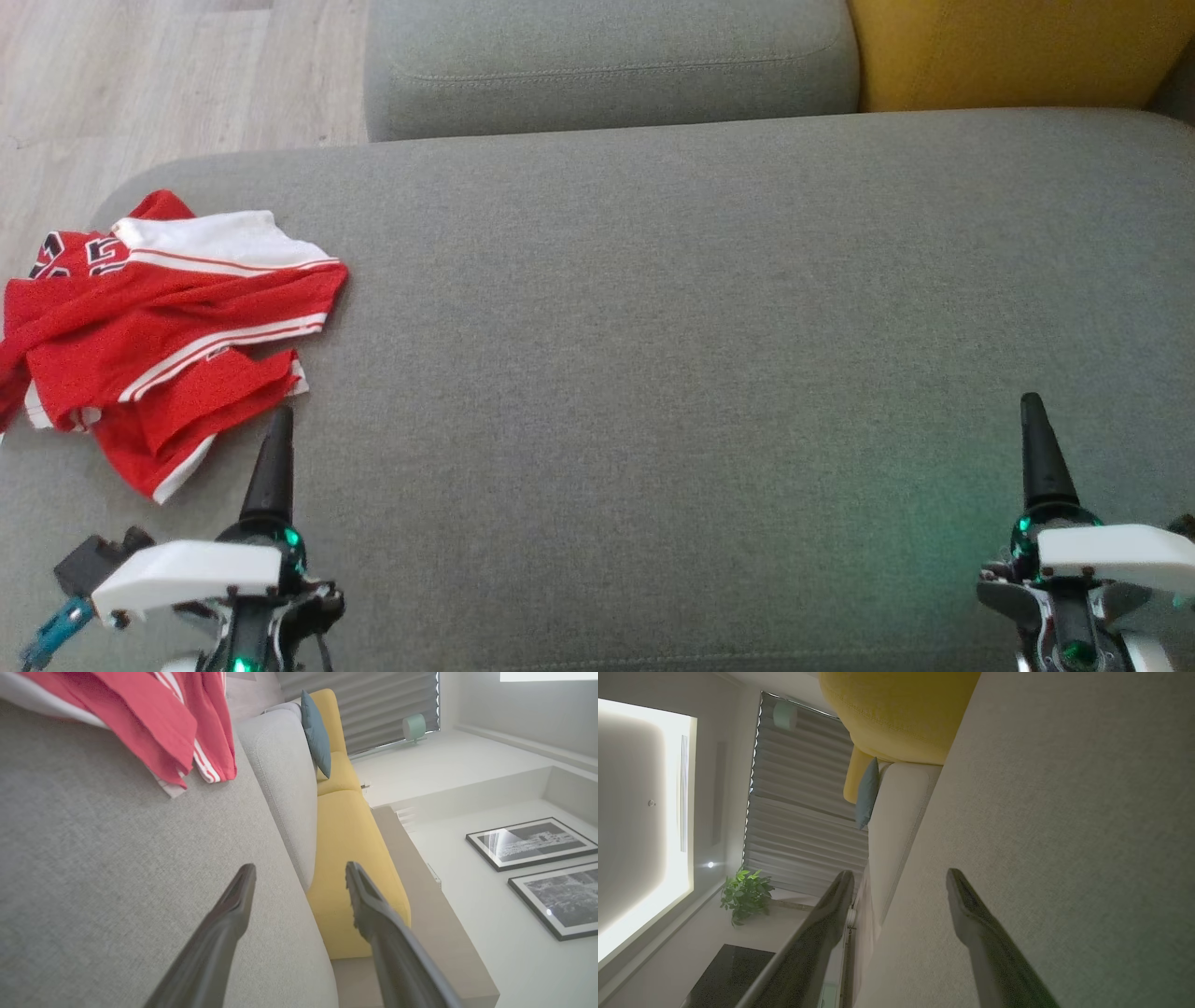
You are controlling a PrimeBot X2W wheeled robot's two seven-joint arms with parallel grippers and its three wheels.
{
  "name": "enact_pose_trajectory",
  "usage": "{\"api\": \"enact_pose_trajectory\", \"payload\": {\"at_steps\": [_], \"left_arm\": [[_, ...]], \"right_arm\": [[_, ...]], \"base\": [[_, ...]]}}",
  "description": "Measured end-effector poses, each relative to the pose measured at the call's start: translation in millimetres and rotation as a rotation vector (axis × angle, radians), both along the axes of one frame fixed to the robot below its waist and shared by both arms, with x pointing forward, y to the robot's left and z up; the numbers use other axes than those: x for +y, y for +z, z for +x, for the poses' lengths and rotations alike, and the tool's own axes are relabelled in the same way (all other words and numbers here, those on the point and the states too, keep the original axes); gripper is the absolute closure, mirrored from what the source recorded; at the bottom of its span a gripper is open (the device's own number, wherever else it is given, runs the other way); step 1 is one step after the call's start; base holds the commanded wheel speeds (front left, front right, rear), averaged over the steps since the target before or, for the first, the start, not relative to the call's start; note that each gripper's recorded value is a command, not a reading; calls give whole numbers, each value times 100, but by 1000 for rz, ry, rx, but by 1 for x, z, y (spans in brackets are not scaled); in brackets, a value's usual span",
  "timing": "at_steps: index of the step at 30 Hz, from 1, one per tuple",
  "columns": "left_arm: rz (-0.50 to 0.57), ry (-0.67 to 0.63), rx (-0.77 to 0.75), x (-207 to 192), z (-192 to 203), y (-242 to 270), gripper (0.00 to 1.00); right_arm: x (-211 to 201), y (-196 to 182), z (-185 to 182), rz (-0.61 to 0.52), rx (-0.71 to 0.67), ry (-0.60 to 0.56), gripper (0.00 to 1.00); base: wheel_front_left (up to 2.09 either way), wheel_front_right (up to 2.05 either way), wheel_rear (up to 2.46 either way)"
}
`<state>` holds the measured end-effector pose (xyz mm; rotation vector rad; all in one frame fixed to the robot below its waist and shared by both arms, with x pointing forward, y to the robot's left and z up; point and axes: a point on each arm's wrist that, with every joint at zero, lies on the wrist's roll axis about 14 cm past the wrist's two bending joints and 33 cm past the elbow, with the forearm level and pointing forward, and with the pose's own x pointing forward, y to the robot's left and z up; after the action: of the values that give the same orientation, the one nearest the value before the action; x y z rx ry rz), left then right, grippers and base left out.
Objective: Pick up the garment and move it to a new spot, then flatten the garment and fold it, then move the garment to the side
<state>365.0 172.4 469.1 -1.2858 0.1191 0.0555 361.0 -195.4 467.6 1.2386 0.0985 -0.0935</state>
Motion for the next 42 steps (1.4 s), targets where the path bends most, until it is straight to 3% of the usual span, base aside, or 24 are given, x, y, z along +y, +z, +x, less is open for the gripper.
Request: {"api": "enact_pose_trajectory", "payload": {"at_steps": [42], "left_arm": [[604,-111,-177,-30,13,37,0]], "right_arm": [[27,29,10,-616,-97,155,0]], "base": [[0,0,0]]}}
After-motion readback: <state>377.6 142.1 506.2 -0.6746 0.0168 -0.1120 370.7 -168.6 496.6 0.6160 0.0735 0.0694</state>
